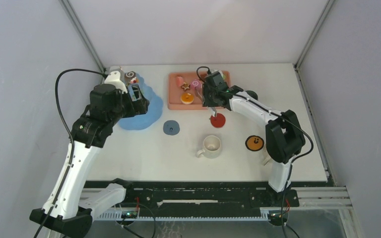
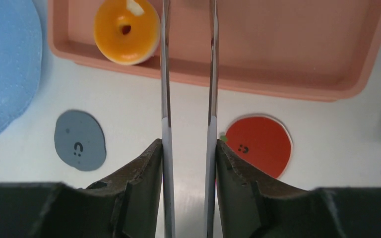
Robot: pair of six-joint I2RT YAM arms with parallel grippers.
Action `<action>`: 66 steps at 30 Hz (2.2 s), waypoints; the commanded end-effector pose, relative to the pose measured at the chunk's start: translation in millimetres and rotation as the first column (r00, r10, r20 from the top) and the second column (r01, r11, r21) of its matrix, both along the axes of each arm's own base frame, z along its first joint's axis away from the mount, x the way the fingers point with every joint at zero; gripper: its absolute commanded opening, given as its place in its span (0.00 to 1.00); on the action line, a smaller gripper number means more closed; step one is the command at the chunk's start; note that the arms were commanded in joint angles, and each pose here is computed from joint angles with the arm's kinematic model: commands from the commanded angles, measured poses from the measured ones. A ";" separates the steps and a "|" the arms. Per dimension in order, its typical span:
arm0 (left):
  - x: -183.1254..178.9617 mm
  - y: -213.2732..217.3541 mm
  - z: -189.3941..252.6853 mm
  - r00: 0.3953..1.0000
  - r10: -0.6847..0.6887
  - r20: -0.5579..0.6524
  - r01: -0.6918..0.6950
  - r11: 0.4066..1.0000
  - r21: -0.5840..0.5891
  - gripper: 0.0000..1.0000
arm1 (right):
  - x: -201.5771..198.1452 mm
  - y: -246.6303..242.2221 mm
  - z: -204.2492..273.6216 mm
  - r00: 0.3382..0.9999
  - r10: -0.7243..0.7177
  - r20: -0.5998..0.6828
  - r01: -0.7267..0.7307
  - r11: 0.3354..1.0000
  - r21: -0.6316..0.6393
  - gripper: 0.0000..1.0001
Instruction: Serve the afternoon tea
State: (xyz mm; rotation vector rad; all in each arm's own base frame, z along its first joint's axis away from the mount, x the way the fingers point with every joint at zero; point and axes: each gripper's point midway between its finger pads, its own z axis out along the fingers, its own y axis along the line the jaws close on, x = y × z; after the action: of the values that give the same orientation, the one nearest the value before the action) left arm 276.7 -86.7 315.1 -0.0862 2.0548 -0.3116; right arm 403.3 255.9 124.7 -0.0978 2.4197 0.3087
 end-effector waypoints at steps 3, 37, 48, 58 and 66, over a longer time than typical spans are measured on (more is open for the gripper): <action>3.7 5.0 6.8 0.999 0.015 0.048 -0.016 1.000 0.026 0.87 | 37.3 18.5 21.0 0.996 -0.018 0.086 0.015 0.999 0.032 0.48; -9.0 54.2 36.6 0.975 0.183 0.124 -0.194 0.977 0.089 0.87 | -34.2 41.7 103.6 0.956 0.144 0.256 -0.161 0.986 0.046 0.00; -30.3 95.3 50.9 0.917 0.354 0.184 -0.357 0.934 -0.017 0.87 | -114.0 143.9 135.0 0.843 0.446 0.302 -0.482 0.875 0.053 0.00; -35.1 95.1 50.5 0.919 0.349 0.182 -0.350 0.936 -0.029 0.87 | -124.1 193.9 130.4 0.778 0.562 0.281 -0.585 0.811 -0.002 0.00; -34.6 95.8 51.5 0.918 0.347 0.190 -0.349 0.937 -0.026 0.87 | -122.1 205.2 121.6 0.780 0.565 0.268 -0.588 0.809 0.003 0.00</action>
State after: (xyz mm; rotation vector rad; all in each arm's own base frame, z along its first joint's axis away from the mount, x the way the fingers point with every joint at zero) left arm 241.8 8.4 350.8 -0.3963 1.8608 -0.0667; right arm 277.1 444.9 208.8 -0.8261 2.1670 0.5695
